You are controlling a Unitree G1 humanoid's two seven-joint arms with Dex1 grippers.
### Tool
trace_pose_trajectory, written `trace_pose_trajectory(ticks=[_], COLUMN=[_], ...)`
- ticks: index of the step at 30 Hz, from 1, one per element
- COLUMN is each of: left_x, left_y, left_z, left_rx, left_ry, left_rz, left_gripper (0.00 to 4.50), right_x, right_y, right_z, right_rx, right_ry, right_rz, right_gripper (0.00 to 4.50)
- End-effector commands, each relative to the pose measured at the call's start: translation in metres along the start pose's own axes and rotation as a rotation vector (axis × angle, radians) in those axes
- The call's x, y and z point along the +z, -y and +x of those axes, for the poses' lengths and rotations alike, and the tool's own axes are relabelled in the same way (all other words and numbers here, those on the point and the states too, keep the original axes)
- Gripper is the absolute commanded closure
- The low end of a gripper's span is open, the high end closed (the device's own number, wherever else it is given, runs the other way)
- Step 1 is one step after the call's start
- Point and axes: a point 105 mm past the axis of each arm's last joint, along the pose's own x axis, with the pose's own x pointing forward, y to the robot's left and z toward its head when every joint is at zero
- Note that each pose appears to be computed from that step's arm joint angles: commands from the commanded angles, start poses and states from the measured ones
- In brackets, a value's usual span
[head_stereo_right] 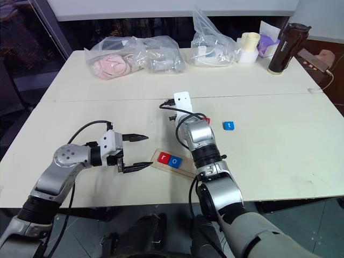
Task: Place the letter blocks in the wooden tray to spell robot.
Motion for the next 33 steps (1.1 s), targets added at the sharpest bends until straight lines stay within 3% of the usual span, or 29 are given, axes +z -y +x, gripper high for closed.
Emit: trace_pose_trajectory(ticks=[1,5,11,18,25,31,33], left_x=[0.009,0.008,0.008,0.008,0.008,0.007,0.007], left_y=[0.0,0.003,0.004,0.001,-0.001,0.0,0.0], left_z=[0.0,0.001,0.0,-0.001,0.002,0.002,0.002], left_rx=[-0.01,-0.038,-0.068,-0.104,-0.122,-0.12,-0.12], left_ry=[0.026,0.024,0.031,0.03,0.031,0.027,0.025], left_rz=[0.028,0.027,0.032,0.044,0.058,0.058,0.057], left_gripper=[0.0,0.0,0.0,0.0,0.0,0.0,0.0], right_x=[0.034,0.023,-0.022,-0.079,-0.103,-0.089,-0.077], right_y=[0.028,0.069,0.119,0.125,0.113,0.117,0.114], right_z=[-0.036,-0.077,-0.131,-0.154,-0.15,-0.149,-0.152], right_rx=[-0.009,-0.043,-0.147,-0.165,-0.161,-0.131,-0.028], right_ry=[0.122,0.102,0.022,-0.063,-0.12,-0.097,-0.085], right_rz=[-0.033,-0.032,-0.034,0.0,0.089,0.024,-0.057], right_gripper=[3.27,3.27,3.27,3.27,3.27,0.19,0.01])
